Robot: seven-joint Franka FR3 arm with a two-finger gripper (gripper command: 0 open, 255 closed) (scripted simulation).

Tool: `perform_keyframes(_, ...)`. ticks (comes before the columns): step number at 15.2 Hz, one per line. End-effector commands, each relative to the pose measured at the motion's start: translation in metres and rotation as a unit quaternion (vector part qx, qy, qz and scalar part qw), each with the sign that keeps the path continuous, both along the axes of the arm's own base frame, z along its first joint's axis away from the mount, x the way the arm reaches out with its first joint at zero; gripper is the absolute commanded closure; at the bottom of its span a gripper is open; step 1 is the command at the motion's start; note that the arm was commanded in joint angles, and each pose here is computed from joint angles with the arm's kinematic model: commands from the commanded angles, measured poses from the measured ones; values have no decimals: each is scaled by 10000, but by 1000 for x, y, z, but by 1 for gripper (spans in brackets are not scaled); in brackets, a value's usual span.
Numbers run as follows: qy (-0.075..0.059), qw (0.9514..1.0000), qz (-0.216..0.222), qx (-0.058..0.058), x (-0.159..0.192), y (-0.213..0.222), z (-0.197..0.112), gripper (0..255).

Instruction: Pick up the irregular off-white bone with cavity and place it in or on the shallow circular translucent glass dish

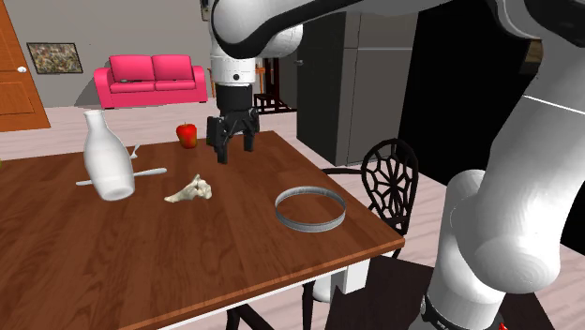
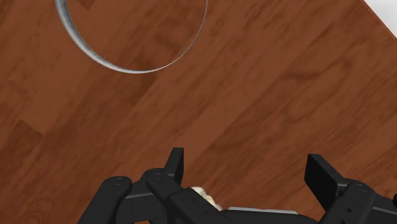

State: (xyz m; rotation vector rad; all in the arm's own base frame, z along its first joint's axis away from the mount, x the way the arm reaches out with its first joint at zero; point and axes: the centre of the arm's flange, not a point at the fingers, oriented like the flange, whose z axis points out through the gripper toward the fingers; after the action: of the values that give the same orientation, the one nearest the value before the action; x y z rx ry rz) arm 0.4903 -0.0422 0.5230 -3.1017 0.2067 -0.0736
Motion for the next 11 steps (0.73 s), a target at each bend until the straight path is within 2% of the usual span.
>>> perform_keyframes(1,-35,10000,-16,8,21,-8,-10,0)
perform_keyframes(11,-175,9998,-83,57,133,-44,-64,0)
